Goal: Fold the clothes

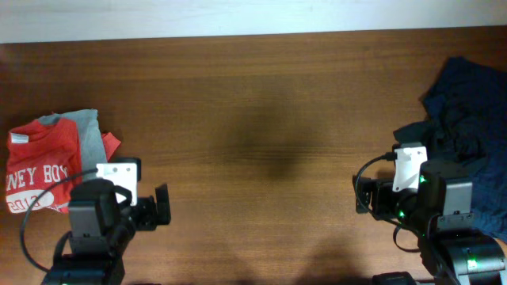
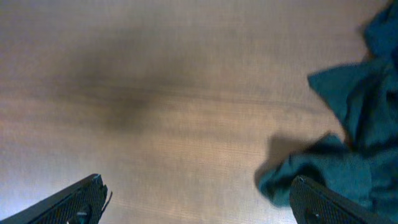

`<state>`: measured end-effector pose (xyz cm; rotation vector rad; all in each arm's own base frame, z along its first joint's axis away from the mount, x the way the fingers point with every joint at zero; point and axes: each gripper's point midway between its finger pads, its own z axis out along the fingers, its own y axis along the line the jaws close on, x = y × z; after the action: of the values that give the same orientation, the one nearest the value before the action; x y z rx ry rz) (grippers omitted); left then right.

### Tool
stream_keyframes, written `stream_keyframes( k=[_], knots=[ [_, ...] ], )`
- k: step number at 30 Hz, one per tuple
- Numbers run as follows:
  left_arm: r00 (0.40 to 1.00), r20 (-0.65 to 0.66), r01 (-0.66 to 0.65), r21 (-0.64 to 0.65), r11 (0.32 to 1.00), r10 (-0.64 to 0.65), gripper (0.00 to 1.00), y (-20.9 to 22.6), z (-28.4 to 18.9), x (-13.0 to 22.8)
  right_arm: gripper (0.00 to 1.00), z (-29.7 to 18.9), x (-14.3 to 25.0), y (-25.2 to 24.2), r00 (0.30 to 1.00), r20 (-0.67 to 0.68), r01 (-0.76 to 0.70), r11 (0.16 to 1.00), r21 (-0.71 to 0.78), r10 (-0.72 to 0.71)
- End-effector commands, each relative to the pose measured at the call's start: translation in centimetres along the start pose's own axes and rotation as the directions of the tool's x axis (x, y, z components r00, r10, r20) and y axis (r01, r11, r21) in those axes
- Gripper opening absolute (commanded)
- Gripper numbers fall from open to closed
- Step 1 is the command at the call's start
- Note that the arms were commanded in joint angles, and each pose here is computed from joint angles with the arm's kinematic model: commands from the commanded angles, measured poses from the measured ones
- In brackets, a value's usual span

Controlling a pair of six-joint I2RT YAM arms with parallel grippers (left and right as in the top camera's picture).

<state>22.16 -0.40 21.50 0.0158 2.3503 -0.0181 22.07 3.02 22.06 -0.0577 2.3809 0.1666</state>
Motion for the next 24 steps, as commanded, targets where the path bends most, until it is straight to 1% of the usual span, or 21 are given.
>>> stream_keyframes(
  k=[1,5,12,20,24],
  knots=[
    [0.999,-0.053,0.007,-0.005,1.000,-0.008,0.99,0.1,0.3,1.9,0.99,0.4,0.8,-0.5,0.999,-0.033,-0.018,1.000,0.025,0.019],
    [0.995,-0.095,0.008,-0.006,1.000,-0.008,0.99,0.1,0.2,2.9,0.98,0.8,0.9,-0.6,0.998,-0.052,-0.020,0.999,0.027,0.021],
    [0.995,-0.097,0.008,-0.006,1.000,-0.008,0.99,0.1,0.2,2.9,0.99,1.9,1.3,-0.7,0.994,-0.107,-0.023,0.999,0.031,0.027],
    [0.995,-0.097,0.008,-0.006,1.000,-0.008,0.99,0.1,0.2,2.9,0.99,3.9,2.3,-0.9,0.979,-0.202,-0.030,0.999,0.038,0.037],
    [0.995,-0.097,0.008,-0.006,1.000,-0.008,0.99,0.1,0.2,2.9,0.99,3.8,2.4,-0.9,0.979,-0.200,-0.029,0.999,0.038,0.036]
  ],
)
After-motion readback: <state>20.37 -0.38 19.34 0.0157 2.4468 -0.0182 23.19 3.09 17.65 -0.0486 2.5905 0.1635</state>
